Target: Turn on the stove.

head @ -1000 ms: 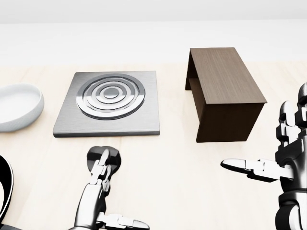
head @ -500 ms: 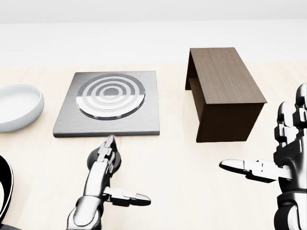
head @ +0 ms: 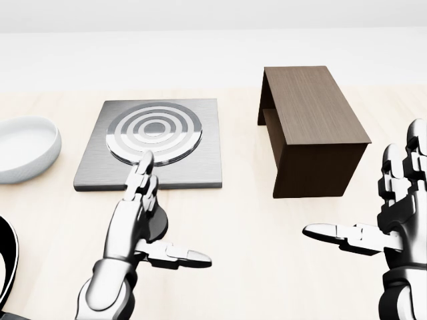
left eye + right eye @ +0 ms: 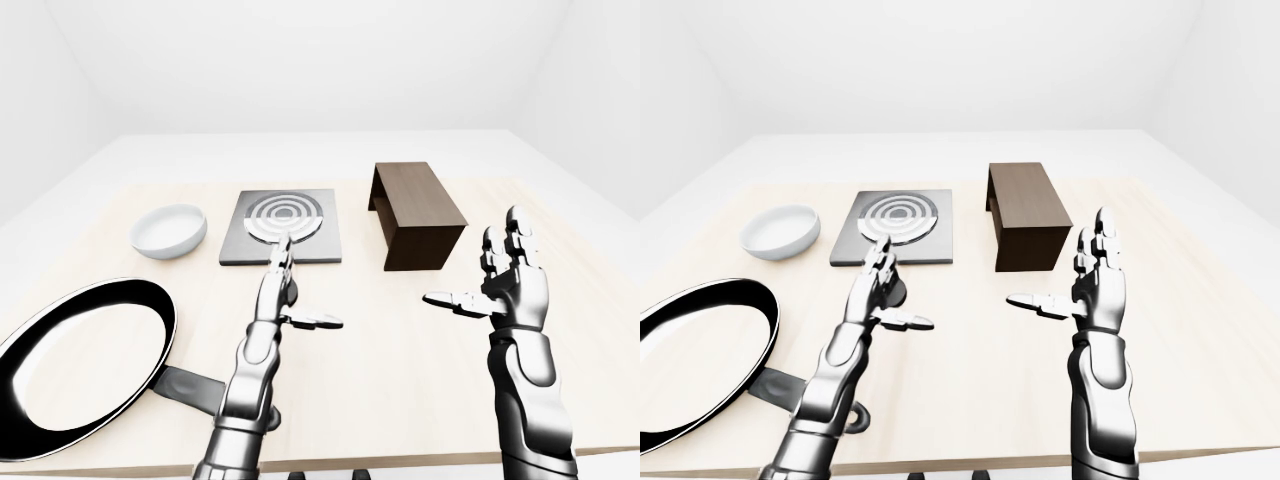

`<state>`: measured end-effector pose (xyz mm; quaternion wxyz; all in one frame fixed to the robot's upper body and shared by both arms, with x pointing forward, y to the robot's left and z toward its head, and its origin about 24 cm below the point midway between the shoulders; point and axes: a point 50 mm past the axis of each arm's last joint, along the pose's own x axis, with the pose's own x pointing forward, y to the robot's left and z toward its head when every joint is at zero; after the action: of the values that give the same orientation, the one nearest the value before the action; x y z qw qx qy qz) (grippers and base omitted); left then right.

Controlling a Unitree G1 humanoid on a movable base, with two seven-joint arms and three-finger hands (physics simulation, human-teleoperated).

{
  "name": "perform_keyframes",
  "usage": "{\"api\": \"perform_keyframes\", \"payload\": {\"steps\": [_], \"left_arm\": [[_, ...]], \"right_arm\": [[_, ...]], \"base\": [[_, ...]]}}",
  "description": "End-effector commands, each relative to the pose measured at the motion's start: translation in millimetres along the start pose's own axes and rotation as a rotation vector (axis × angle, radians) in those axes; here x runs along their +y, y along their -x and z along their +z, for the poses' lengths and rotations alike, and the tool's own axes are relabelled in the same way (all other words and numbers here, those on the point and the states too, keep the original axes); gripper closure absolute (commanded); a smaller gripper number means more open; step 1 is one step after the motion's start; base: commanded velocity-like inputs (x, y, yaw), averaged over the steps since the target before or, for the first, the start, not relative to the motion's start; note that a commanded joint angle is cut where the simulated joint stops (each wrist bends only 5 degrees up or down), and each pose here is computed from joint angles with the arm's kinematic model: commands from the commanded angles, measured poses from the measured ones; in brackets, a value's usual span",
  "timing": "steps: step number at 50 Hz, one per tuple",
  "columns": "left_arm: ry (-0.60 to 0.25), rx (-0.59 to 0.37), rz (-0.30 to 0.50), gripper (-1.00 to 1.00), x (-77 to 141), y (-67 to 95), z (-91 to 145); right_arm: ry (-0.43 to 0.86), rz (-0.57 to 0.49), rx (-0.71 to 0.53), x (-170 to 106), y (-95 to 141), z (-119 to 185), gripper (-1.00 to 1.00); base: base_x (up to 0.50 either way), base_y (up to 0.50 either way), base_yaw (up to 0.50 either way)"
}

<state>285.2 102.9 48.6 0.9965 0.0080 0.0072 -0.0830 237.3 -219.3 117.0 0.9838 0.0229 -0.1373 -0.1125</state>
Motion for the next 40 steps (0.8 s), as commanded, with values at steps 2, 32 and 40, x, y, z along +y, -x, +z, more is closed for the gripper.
{"api": "perform_keyframes", "payload": {"steps": [2, 32, 40], "left_arm": [[-0.004, -0.264, 0.001, -1.0, -5, 47.9, 61], [-0.037, -0.247, 0.227, -1.0, 19, 54.9, 33], [-0.023, -0.218, 0.224, -1.0, 20, 53.5, 26]], "right_arm": [[-0.002, 0.002, -0.005, 1, 1, 1, -1.0], [-0.001, 0.008, -0.01, 2, 0, 2, -1.0], [-0.001, 0.01, 0.006, 3, 1, -1, -1.0]], "base": [[0.0, 0.0, 0.0], [0.0, 0.0, 0.0], [0.0, 0.0, 0.0]]}}
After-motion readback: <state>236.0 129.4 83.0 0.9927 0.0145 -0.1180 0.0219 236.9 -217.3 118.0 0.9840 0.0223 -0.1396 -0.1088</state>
